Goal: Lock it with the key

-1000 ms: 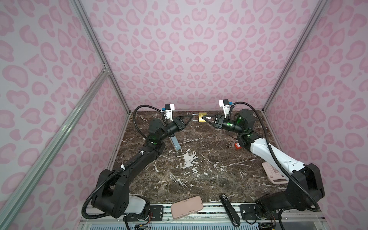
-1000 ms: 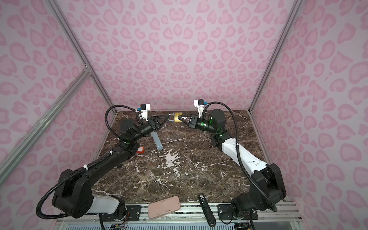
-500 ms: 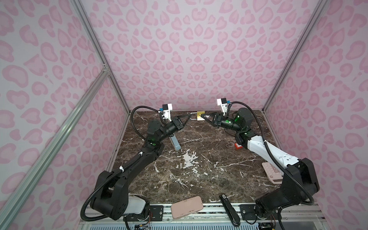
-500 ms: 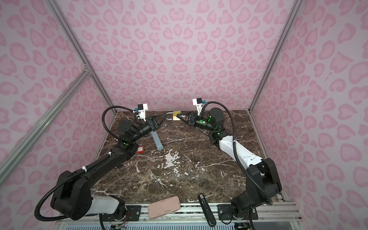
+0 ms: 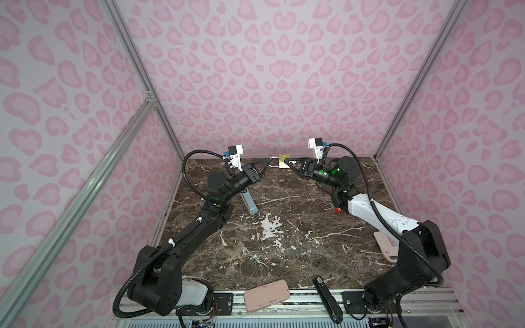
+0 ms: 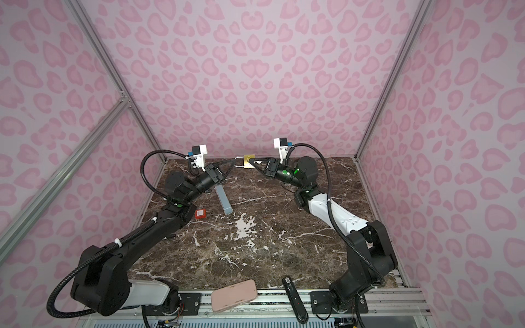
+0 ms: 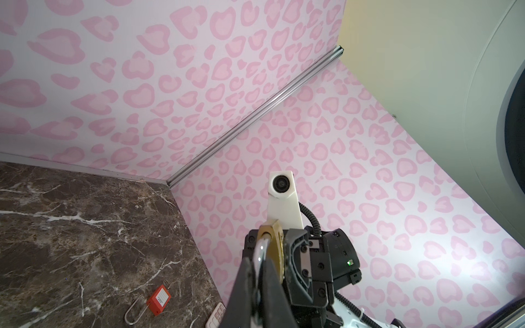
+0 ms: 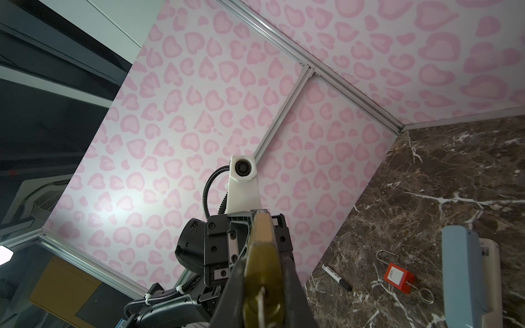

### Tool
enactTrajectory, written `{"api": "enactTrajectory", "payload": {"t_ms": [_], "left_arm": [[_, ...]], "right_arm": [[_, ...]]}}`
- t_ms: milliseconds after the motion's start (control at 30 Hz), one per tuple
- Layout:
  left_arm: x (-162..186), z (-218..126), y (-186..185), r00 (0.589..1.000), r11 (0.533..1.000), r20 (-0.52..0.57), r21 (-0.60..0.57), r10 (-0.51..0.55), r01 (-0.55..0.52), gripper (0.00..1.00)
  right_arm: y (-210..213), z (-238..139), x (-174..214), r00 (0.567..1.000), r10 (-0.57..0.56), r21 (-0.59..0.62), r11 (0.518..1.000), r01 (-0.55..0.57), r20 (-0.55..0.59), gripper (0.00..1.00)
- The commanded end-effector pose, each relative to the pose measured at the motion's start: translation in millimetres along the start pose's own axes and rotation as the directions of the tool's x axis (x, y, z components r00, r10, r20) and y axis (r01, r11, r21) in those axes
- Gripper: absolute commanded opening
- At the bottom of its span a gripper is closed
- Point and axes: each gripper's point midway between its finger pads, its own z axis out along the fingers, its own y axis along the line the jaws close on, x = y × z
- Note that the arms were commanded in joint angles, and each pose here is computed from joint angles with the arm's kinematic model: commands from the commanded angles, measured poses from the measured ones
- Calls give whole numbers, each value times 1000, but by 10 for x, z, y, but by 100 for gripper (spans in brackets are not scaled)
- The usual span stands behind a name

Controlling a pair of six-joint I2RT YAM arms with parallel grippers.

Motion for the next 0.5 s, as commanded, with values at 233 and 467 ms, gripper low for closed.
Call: {"api": "enactTrajectory", "payload": {"t_ms": [233,467], "left_arm": [[289,30,-189,992,994,-122,102,-20,33,4],[246,-3,-243,993,994,-121,106,-1,14,4]], "right_arm": [[134,207,248,990,-114,-33,993,112,-83,0],[200,30,14,995,-102,-40,994,101,-20,0]]}}
